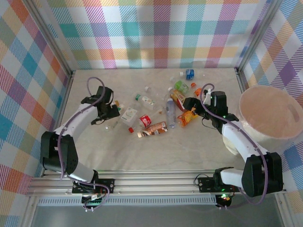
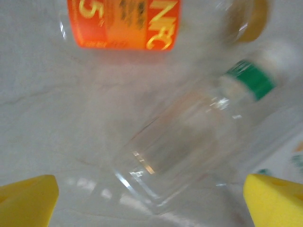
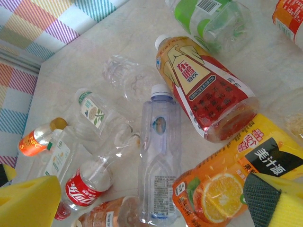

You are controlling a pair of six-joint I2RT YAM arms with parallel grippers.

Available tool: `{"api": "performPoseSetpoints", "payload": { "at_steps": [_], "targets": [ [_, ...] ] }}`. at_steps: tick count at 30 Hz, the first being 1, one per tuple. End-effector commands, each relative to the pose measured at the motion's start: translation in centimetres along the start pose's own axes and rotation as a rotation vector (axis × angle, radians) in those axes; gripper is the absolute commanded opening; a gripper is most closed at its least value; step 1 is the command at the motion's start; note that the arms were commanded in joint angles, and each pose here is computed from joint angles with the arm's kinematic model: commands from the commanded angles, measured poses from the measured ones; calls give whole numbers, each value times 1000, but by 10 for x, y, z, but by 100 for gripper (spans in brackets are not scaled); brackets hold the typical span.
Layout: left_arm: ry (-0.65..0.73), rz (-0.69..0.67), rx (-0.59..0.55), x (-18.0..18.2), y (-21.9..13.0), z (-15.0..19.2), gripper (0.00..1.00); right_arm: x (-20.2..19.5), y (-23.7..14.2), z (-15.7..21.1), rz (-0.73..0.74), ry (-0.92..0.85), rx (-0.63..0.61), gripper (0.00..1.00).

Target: Put the plastic bottles in the bin

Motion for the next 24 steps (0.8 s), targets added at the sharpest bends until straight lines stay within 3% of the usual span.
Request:
{"api": "performPoseSetpoints", "payload": {
  "at_steps": [1, 8, 11, 24],
  "targets": [
    [201, 85, 153, -3, 6, 24, 99, 5, -9, 0, -6, -49, -14, 100],
    [431, 171, 20, -20, 27, 3, 97, 13, -10, -6, -13, -71, -11, 100],
    [494, 184, 7, -25, 39, -2, 90, 13, -11, -8, -8, -73, -23, 100],
    [566, 190, 121, -29, 67, 22, 86, 2, -12, -4, 38, -67, -29, 100]
  ]
}}
Point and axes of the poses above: each hand's point on the last joint's axis, 136 mm out from that joint toward the fingers, its own y axis out along the fingers, its own x axis along the line the jaws close on, z = x × y, the point moved 3 cm from there along -y, back along the fingers, and after that the axes turned 13 degrees about y, right-handed, at the moved point
